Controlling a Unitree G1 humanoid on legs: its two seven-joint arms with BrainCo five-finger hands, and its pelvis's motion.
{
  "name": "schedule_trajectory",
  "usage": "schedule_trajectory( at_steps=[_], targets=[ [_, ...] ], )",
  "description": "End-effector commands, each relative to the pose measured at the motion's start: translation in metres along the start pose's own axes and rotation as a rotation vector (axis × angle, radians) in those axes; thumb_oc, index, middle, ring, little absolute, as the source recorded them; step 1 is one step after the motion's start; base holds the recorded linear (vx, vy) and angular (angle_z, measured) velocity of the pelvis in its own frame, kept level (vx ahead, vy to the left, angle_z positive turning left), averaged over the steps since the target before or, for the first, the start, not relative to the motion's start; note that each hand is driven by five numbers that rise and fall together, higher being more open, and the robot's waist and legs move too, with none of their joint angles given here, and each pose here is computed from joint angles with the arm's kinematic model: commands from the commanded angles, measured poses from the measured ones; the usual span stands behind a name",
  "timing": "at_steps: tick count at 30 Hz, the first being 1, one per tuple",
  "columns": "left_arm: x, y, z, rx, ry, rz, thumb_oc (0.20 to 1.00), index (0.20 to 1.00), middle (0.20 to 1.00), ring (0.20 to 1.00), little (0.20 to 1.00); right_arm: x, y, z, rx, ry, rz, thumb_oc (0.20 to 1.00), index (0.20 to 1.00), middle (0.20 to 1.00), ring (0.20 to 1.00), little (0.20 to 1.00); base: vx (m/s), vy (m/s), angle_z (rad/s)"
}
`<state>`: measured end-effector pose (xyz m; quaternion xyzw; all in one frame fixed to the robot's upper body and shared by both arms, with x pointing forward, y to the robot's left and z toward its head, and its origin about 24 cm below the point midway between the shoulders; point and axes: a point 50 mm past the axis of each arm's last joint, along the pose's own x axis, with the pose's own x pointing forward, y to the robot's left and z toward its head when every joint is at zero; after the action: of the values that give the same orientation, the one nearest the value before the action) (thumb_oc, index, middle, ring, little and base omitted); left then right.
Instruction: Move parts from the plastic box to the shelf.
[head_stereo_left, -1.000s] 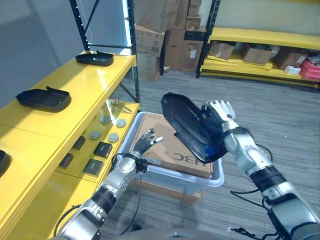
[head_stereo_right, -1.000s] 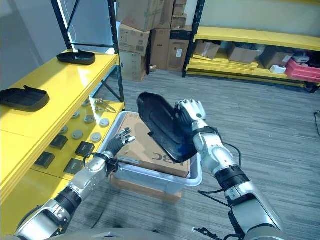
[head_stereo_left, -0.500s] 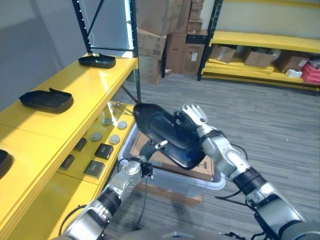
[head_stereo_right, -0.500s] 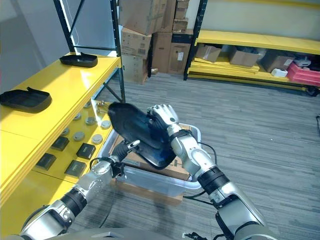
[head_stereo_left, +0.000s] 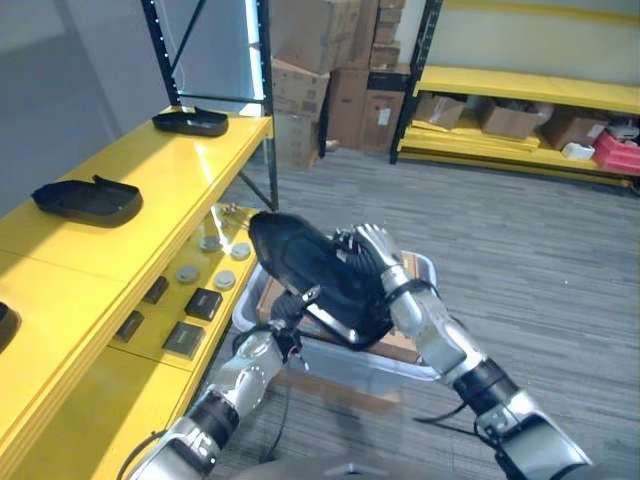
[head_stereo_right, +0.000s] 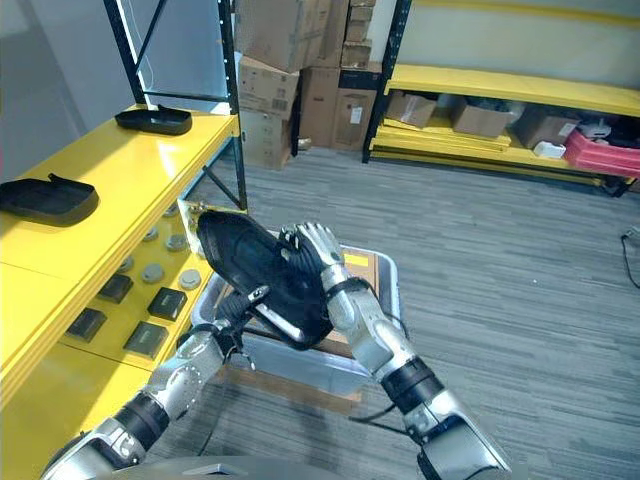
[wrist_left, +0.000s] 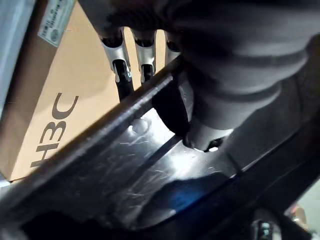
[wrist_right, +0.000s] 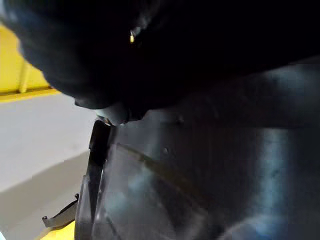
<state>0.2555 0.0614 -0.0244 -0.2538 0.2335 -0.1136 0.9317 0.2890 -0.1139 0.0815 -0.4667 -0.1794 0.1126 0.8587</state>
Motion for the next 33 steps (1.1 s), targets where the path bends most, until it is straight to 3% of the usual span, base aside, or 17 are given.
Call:
schedule_trajectory(
  at_steps=[1, 7, 8, 9, 16, 19, 20, 22, 23, 27, 30, 33],
  targets=[
    [0.018, -0.031, 0.069, -0.047, -0.296, -0.072, 0.2, 0.2, 0.2, 0.2, 0.2, -0.007, 0.016, 0.058, 0.251, -0.246, 0.048, 0.2, 0.2, 0.2, 0.2, 0.2, 0.01, -0.014, -0.06],
    [0.005, -0.041, 0.103, 0.086, -0.455, -0.146, 0.2, 0.2, 0.2, 0.2, 0.2, -0.013, -0.007, 0.067, 0.307, -0.329, -0.038, 0.2, 0.2, 0.2, 0.2, 0.2, 0.0, -0.005, -0.01],
    [0.002, -0.043, 0.108, 0.098, -0.485, -0.154, 0.2, 0.2, 0.2, 0.2, 0.2, -0.013, -0.009, 0.068, 0.313, -0.336, -0.048, 0.686, 0.686, 0.686, 0.686, 0.686, 0.0, 0.0, 0.0],
    [-0.001, -0.043, 0.113, 0.116, -0.512, -0.153, 0.2, 0.2, 0.2, 0.2, 0.2, -0.014, -0.013, 0.07, 0.32, -0.344, -0.063, 1.0, 1.0, 1.0, 1.0, 1.0, 0.0, 0.0, 0.0],
    [-0.02, -0.042, 0.141, 0.379, -0.657, -0.136, 0.2, 0.2, 0.2, 0.2, 0.2, -0.024, -0.038, 0.068, 0.377, -0.355, -0.172, 1.0, 1.0, 1.0, 1.0, 1.0, 0.0, 0.0, 0.0],
    [-0.028, -0.032, 0.153, 0.546, -0.72, -0.07, 0.2, 0.2, 0.2, 0.2, 0.2, -0.034, -0.053, 0.058, 0.353, -0.325, -0.239, 1.0, 1.0, 1.0, 1.0, 1.0, 0.0, 0.0, 0.0],
    [-0.036, -0.022, 0.161, 0.708, -0.767, 0.004, 0.2, 0.2, 0.2, 0.2, 0.2, -0.045, -0.065, 0.044, 0.323, -0.272, -0.296, 1.0, 1.0, 1.0, 1.0, 1.0, 0.0, 0.0, 0.0],
    [-0.038, -0.019, 0.161, 0.742, -0.775, 0.024, 0.2, 0.2, 0.2, 0.2, 0.2, -0.049, -0.067, 0.04, 0.32, -0.249, -0.304, 1.0, 1.0, 1.0, 1.0, 1.0, 0.0, 0.0, 0.0],
    [-0.043, -0.01, 0.165, 0.879, -0.797, 0.097, 0.2, 0.2, 0.2, 0.2, 0.2, -0.061, -0.07, 0.019, 0.313, -0.149, -0.354, 1.0, 1.0, 1.0, 1.0, 1.0, 0.0, -0.002, -0.04],
    [-0.056, 0.002, 0.175, 1.087, -0.839, 0.171, 0.2, 0.2, 0.2, 0.2, 0.2, -0.09, -0.049, -0.034, 0.367, 0.152, -0.343, 1.0, 1.0, 1.0, 1.0, 1.0, -0.01, -0.003, -0.06],
    [-0.062, 0.015, 0.175, 1.135, -0.839, 0.233, 0.2, 0.2, 0.2, 0.2, 0.2, -0.127, -0.016, -0.082, 0.475, 0.472, -0.343, 1.0, 1.0, 1.0, 1.0, 1.0, -0.01, -0.006, -0.03],
    [-0.072, 0.024, 0.177, 1.117, -0.854, 0.259, 0.2, 0.2, 0.2, 0.2, 0.2, -0.175, 0.024, -0.12, 0.41, 0.781, -0.223, 1.0, 1.0, 1.0, 1.0, 1.0, 0.0, 0.0, 0.0]
  ],
)
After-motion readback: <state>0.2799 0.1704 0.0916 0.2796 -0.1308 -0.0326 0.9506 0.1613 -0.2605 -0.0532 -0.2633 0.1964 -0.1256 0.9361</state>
